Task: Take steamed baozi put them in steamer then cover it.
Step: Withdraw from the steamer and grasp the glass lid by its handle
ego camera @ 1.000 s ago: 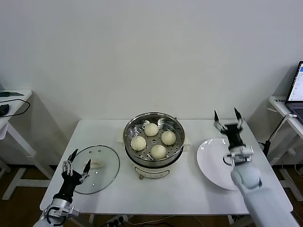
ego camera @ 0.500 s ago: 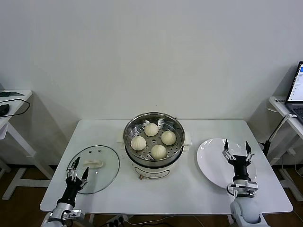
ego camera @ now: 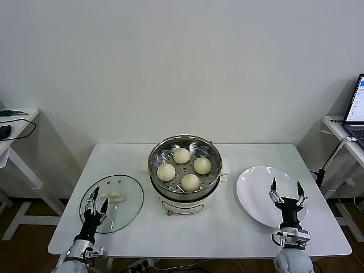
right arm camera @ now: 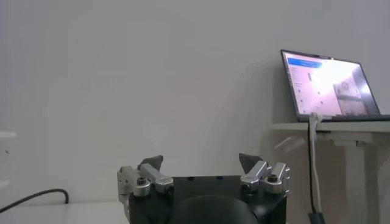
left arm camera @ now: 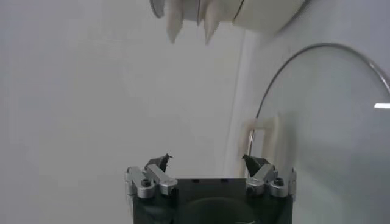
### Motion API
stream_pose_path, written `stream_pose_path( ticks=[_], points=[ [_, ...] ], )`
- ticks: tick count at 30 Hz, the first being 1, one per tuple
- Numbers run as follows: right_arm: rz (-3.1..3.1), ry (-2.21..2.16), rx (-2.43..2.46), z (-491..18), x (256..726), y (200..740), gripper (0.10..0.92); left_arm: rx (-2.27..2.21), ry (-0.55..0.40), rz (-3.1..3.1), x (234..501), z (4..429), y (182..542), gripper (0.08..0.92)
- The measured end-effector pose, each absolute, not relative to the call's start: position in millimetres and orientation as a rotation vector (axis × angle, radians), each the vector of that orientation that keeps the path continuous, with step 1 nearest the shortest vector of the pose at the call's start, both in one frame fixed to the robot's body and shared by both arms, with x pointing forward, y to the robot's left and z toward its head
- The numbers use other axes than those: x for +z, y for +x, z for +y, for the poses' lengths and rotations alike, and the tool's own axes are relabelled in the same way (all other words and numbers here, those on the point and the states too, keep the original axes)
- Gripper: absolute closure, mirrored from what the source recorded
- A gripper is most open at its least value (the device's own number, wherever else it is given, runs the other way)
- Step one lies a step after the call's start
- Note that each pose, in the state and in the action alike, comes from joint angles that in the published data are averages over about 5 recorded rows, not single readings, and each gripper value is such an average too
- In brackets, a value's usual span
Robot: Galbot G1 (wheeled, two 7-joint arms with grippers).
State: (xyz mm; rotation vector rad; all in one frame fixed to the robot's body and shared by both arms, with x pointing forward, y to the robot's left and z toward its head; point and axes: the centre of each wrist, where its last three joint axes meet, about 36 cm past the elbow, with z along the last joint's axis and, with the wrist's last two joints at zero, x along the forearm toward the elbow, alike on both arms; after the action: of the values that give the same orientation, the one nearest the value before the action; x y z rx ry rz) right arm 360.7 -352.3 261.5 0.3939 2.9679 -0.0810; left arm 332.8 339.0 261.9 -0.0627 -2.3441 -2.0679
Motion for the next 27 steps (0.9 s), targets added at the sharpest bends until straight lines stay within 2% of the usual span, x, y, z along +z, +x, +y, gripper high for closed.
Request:
stream_pose_path(
  ticks=[27],
  points=[
    [2.978,0.405,-0.105,-350,255,351,0.2,-2.082,-0.043,-2.329,251,330,368,0.177]
  ],
)
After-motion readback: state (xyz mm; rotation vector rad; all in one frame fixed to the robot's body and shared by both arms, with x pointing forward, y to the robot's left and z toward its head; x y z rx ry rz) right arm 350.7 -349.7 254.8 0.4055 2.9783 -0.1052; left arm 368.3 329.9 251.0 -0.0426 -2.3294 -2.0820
